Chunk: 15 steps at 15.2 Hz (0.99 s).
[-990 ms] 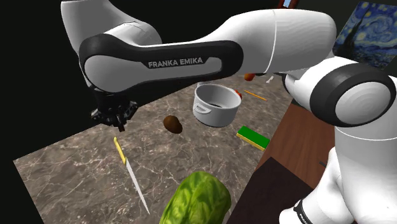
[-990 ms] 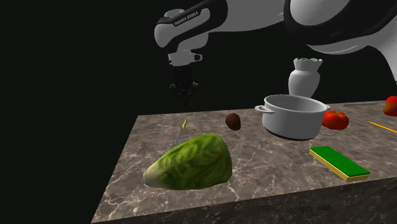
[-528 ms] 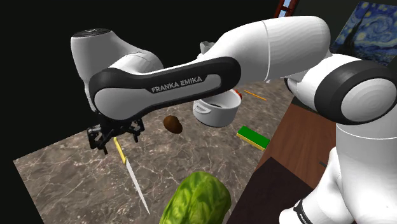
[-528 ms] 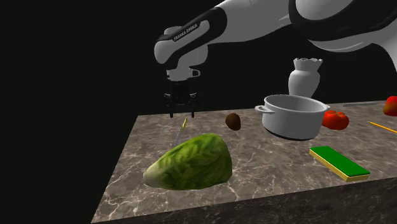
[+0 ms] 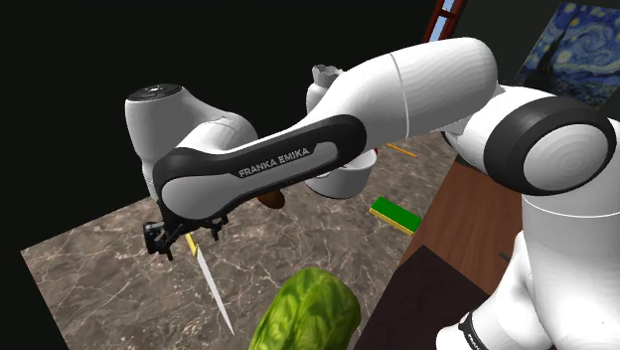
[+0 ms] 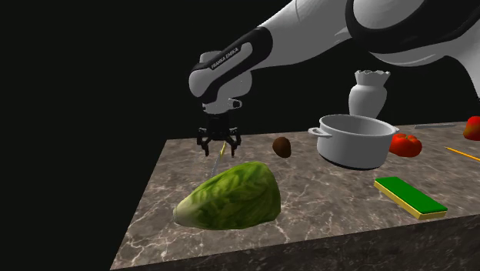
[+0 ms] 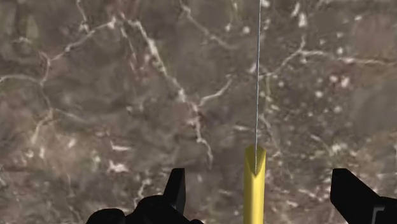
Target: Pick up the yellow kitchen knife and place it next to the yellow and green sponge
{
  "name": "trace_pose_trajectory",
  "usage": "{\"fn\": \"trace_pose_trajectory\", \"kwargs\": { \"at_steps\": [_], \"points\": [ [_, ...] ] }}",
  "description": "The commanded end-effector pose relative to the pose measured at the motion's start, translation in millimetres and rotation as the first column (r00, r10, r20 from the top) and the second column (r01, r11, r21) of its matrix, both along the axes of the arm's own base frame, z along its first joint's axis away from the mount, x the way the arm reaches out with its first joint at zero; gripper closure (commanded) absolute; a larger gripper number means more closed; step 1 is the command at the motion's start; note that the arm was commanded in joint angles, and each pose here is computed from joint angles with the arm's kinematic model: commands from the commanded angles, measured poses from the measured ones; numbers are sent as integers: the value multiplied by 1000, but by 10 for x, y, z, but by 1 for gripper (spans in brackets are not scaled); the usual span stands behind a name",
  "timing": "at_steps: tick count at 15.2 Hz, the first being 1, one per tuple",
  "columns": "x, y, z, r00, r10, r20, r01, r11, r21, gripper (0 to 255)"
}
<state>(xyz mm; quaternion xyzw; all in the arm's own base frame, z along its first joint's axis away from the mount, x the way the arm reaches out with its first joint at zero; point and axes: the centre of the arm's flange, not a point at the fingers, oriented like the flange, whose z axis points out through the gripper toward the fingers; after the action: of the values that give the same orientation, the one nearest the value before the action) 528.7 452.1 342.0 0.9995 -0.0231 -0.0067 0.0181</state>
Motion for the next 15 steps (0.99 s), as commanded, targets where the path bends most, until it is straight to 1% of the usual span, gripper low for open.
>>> {"fn": "trace_pose_trajectory", "kwargs": {
  "at_steps": [1,8,9,15],
  "points": [
    [-7,2,-84,1000,0,0,0,1000,0,0],
    [-6,3,-84,1000,0,0,0,1000,0,0],
    [-6,3,-84,1000,0,0,0,1000,0,255],
    [8,7,-93,1000,0,0,0,1000,0,255]
  ]
}}
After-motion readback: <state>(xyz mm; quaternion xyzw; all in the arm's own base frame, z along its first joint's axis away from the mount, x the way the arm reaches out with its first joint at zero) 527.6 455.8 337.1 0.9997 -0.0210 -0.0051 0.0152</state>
